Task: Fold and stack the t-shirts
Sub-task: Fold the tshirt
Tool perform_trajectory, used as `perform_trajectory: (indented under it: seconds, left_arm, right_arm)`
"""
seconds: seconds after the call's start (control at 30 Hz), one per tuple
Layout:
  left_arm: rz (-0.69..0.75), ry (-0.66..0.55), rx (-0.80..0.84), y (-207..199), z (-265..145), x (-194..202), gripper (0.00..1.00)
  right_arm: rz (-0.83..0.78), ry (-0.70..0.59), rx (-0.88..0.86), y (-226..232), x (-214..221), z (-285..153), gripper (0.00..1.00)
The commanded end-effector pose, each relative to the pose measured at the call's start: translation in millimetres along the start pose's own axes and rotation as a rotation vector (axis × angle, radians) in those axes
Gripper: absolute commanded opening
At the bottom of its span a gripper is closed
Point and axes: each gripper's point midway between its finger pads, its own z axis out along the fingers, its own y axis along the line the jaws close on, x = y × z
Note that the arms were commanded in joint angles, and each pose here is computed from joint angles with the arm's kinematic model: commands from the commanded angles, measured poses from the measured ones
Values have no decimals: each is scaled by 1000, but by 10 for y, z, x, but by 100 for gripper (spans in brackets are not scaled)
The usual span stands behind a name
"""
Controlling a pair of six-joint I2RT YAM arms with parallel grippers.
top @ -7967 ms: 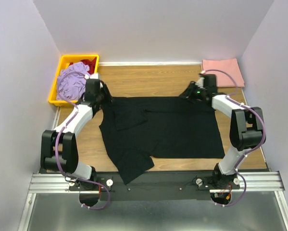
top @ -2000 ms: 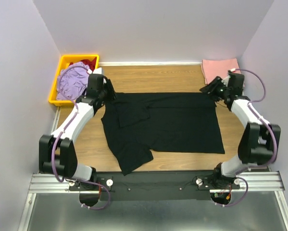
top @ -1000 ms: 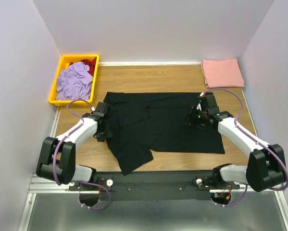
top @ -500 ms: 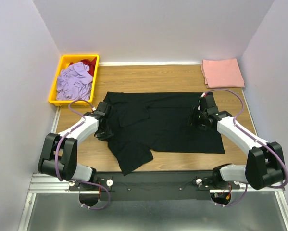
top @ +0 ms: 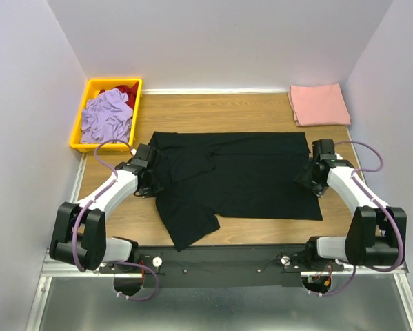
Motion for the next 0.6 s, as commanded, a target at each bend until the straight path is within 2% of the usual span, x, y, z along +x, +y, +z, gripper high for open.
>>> perform_trajectory:
  seconds: [0.0, 0.13, 0.27, 0.33, 0.57]
  left_arm:
    - [32, -52, 72, -96, -37, -65, 0]
    - [61, -63, 132, -165, -41, -38, 0]
    - [89, -78, 178, -236, -40, -60, 0]
    - [103, -78, 187, -246, -27, -64, 0]
    - [131, -79, 205, -270, -20, -69, 0]
  right_arm:
    - [147, 65, 91, -274, 109, -63, 64]
    - [272, 105, 213, -545, 186, -113, 60]
    - [336, 122, 367, -878, 306, -170, 53]
    - [374, 131, 416, -979, 345, -187, 52]
    - [487, 238, 429, -926, 606, -129, 52]
